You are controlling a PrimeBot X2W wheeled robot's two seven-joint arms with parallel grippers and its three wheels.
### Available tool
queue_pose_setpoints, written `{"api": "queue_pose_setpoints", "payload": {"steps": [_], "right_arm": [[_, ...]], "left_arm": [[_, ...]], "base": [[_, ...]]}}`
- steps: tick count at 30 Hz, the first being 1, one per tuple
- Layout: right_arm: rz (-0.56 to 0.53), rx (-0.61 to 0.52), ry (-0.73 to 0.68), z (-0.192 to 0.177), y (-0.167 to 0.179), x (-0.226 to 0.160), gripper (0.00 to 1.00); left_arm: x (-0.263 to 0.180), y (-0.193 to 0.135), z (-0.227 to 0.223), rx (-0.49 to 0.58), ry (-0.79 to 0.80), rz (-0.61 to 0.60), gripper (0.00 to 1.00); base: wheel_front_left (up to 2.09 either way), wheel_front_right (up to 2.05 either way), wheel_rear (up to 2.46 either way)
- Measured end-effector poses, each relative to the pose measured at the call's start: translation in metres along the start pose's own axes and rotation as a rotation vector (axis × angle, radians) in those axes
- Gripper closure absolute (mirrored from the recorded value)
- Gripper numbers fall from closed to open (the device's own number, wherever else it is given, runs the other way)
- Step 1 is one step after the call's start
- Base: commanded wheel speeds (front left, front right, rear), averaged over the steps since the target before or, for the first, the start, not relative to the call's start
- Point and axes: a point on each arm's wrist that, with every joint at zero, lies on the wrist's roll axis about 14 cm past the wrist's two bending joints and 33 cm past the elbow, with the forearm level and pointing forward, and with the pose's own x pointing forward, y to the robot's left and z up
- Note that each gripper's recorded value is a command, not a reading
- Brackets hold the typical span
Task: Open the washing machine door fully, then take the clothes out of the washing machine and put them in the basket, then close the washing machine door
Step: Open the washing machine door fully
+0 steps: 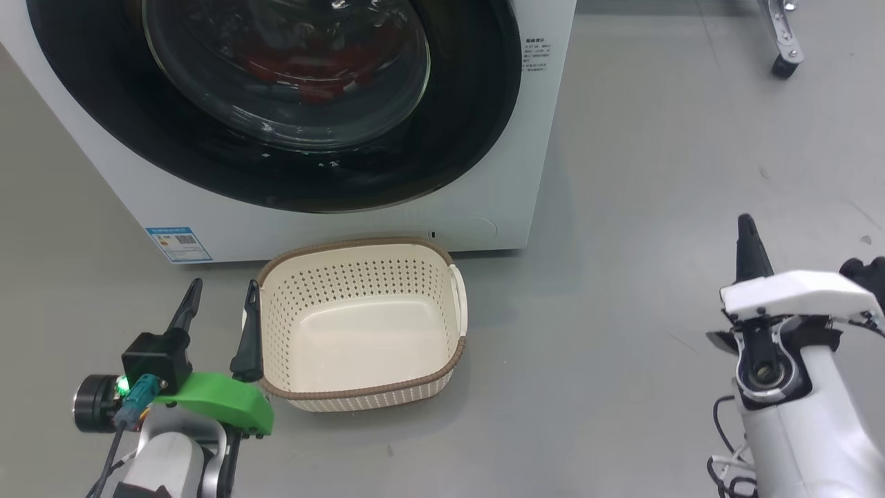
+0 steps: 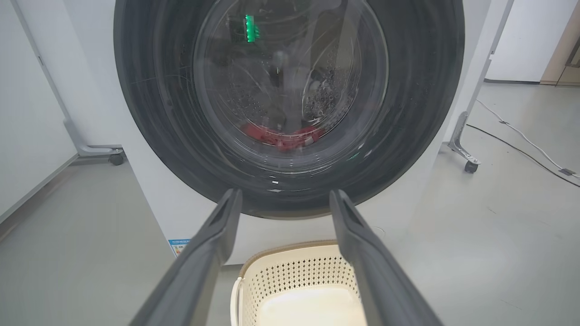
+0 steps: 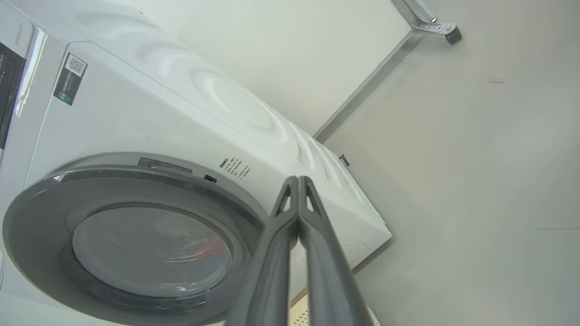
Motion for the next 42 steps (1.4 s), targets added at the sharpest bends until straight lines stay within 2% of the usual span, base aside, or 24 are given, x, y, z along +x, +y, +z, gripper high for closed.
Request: {"api": "queue_pose_setpoints", "payload": {"steps": [9, 12, 16, 29, 34, 42], "right_arm": [[0.092, 0.279, 0.031, 0.016, 0.038, 0.063, 1.0], [0.123, 0.349, 0.043, 0.019, 0.048, 0.081, 1.0], [0.167, 0.383, 0.081, 0.016, 0.062, 0.103, 1.0], [0.268, 0.361, 0.227, 0.002, 0.103, 0.171, 1.0], [0.299, 0.336, 0.317, -0.018, 0.118, 0.19, 1.0], [0.292, 0.312, 0.465, -0.057, 0.119, 0.21, 1.0]], "left_arm": [[0.023, 0.002, 0.004, -0.013, -0.025, 0.007, 0.0], [0.03, 0.004, 0.003, -0.019, -0.026, 0.012, 0.0], [0.037, 0.007, 0.001, -0.01, -0.028, 0.013, 0.0], [0.064, 0.018, -0.006, -0.017, -0.032, 0.032, 0.0], [0.069, 0.021, -0.015, -0.021, -0.016, 0.036, 0.0], [0.075, 0.028, -0.022, -0.014, -0.003, 0.049, 0.0]], "base": [[0.0, 0.0, 0.0], [0.0, 0.0, 0.0], [0.0, 0.0, 0.0], [0.0, 0.0, 0.0], [0.0, 0.0, 0.0], [0.0, 0.0, 0.0]]}}
